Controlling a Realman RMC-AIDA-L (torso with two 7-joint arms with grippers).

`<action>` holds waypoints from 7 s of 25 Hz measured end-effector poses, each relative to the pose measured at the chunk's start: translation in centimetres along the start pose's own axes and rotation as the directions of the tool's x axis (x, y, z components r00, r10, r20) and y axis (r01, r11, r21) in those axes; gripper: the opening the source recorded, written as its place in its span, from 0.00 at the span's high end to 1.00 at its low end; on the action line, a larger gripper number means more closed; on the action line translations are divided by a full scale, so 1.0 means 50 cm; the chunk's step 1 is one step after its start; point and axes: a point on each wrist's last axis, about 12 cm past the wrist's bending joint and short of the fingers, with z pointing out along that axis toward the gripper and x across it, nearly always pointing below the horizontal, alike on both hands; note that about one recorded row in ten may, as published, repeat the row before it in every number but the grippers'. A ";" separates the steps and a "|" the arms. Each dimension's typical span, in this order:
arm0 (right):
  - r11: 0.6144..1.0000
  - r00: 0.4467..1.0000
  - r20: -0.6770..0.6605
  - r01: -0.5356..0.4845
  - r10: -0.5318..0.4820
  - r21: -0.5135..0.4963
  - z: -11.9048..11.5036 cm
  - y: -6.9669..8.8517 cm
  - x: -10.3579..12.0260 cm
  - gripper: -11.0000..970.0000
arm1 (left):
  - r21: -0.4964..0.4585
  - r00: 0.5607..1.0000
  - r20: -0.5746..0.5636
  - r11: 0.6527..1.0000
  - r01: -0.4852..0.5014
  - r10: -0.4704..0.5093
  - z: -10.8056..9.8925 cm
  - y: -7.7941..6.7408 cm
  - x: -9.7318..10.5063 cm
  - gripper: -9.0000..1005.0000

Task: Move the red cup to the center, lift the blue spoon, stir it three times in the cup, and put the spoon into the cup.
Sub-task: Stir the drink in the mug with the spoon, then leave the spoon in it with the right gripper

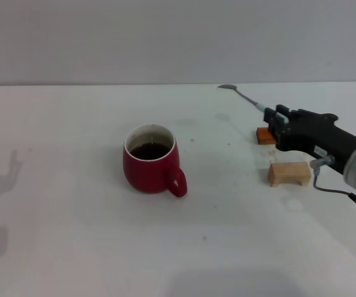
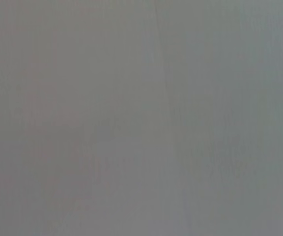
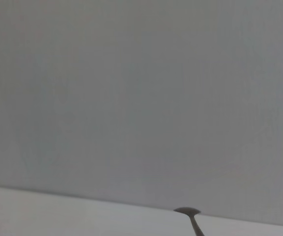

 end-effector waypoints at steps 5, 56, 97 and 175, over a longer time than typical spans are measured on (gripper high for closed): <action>0.999 0.998 -0.043 0.044 -0.044 0.007 0.013 0.002 -0.011 0.83 | 0.003 1.000 -0.001 1.000 0.000 0.000 -0.001 -0.001 0.000 0.17; 0.830 0.714 -0.425 0.456 -0.556 -0.321 0.047 0.189 -0.324 0.83 | -0.002 0.998 0.006 0.998 0.058 -0.058 -0.004 -0.005 -0.001 0.17; 0.789 0.624 -0.488 0.426 -0.610 -0.443 0.156 0.238 -0.258 0.83 | 0.010 0.997 0.011 0.997 0.074 -0.074 0.001 -0.012 -0.004 0.17; 0.749 0.592 -0.460 0.520 -0.662 -0.410 0.233 0.224 -0.252 0.78 | 0.045 0.996 0.010 0.995 0.084 -0.084 0.005 -0.023 -0.006 0.17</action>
